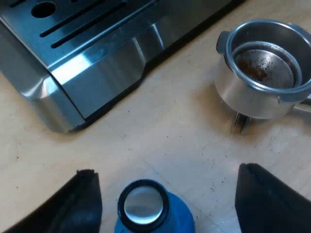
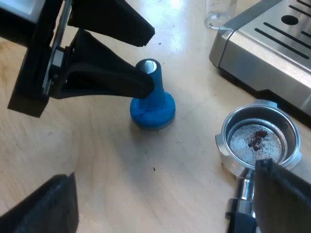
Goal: Grind coffee beans and then tamp
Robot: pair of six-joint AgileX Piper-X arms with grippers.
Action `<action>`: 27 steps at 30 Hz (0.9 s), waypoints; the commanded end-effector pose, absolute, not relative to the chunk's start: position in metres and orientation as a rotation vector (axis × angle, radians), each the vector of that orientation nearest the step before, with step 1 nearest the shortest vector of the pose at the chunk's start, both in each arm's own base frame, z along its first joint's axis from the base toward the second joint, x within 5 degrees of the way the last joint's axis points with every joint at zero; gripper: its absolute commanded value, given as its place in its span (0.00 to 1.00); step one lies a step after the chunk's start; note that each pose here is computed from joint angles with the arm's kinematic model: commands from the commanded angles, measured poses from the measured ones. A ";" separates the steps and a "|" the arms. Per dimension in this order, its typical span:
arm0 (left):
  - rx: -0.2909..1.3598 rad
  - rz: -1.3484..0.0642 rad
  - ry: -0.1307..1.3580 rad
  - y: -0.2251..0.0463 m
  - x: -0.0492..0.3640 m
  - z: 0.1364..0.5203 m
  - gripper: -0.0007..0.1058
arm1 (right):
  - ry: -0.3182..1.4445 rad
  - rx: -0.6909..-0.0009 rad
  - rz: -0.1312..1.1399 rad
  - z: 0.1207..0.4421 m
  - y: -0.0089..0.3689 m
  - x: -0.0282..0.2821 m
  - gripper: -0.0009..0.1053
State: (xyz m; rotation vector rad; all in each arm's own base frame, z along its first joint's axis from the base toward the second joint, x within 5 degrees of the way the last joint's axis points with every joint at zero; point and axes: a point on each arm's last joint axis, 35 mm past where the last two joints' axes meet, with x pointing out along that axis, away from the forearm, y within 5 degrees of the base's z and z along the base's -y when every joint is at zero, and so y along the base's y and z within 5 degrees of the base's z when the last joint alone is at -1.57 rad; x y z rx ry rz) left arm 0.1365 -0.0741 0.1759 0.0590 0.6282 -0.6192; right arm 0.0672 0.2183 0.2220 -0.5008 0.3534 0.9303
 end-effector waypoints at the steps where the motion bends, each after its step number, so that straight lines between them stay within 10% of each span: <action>1: 0.060 -0.627 0.605 -0.075 0.138 0.178 0.57 | 0.345 -0.491 0.922 0.224 0.219 0.069 0.78; 27: 0.064 -0.635 0.670 -0.083 0.153 0.144 0.56 | 0.345 -0.491 0.922 0.224 0.219 0.069 0.78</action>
